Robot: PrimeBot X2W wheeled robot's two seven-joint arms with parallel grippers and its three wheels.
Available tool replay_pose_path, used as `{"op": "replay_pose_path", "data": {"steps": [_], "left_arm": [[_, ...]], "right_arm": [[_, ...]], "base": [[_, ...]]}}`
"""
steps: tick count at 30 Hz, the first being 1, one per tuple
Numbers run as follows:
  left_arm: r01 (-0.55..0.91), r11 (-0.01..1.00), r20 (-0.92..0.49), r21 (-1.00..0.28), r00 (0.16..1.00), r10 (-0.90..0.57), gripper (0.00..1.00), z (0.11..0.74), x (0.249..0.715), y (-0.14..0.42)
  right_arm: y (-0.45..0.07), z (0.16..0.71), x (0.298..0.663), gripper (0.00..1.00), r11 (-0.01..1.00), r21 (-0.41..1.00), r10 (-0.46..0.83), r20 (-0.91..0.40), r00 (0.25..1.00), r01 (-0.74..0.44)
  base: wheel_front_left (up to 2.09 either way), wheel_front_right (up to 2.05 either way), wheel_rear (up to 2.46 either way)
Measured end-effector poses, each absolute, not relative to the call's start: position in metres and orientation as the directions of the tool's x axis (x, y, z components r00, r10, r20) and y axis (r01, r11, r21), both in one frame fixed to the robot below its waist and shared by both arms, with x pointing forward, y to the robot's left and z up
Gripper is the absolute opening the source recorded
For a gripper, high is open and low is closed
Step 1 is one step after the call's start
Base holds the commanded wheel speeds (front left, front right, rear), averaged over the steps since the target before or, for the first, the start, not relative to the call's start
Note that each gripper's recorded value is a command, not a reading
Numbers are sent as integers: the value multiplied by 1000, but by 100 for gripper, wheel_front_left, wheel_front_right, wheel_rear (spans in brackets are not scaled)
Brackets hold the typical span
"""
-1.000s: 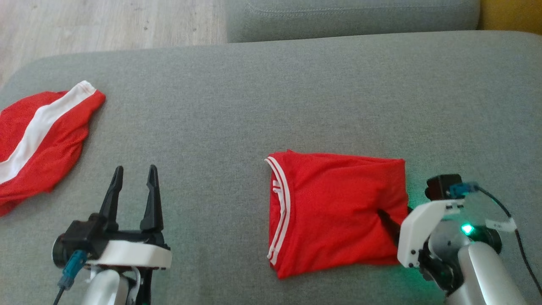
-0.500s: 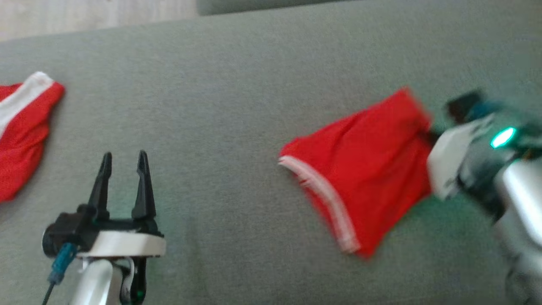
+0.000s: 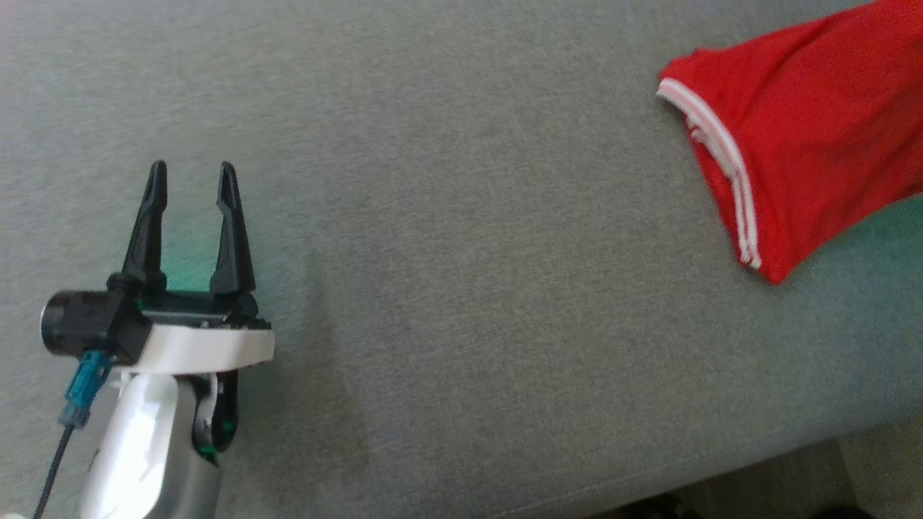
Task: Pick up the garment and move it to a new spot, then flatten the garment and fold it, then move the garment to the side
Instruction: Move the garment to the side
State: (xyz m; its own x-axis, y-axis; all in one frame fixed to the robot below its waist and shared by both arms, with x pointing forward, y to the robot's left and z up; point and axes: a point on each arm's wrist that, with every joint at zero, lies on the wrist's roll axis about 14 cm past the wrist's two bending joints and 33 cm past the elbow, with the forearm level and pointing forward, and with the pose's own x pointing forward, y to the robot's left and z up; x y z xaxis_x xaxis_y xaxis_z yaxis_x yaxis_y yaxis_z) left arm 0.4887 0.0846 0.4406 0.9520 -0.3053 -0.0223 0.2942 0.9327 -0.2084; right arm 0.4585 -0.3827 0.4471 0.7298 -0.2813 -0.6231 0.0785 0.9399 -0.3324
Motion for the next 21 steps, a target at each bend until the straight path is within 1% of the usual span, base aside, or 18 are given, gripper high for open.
{"op": "replay_pose_path", "data": {"steps": [6, 8, 10, 15, 16, 17, 21], "left_arm": [[344, 913, -32, -219, 933, -359, 100, 430, 501, 63], [354, 909, -36, -221, 928, -370, 100, 428, 501, 60], [358, 908, -35, -218, 927, -374, 100, 428, 502, 59], [360, 909, -29, -209, 927, -373, 100, 432, 501, 61], [358, 910, -28, -207, 928, -372, 100, 433, 500, 62], [356, 912, -27, -205, 929, -369, 100, 434, 500, 63], [344, 918, -29, -195, 934, -356, 100, 437, 497, 70]], "right_arm": [[-422, 449, 447, 0, 913, -365, -378, -588, 715, 182], [-428, 451, 445, 0, 905, -376, -395, -574, 717, 197], [-431, 457, 448, 0, 902, -376, -401, -547, 735, 212], [-432, 464, 454, 0, 898, -384, -401, -512, 760, 215], [-432, 463, 454, 49, 898, -384, -401, -514, 758, 215], [-432, 462, 454, 100, 897, -385, -403, -517, 755, 216], [-431, 467, 457, 100, 896, -389, -401, -496, 771, 216]], "base": [[0, 0, 0], [0, 0, 0], [0, 0, 0], [0, 0, 0], [0, 0, 0], [0, 0, 0], [0, 0, 0]]}}
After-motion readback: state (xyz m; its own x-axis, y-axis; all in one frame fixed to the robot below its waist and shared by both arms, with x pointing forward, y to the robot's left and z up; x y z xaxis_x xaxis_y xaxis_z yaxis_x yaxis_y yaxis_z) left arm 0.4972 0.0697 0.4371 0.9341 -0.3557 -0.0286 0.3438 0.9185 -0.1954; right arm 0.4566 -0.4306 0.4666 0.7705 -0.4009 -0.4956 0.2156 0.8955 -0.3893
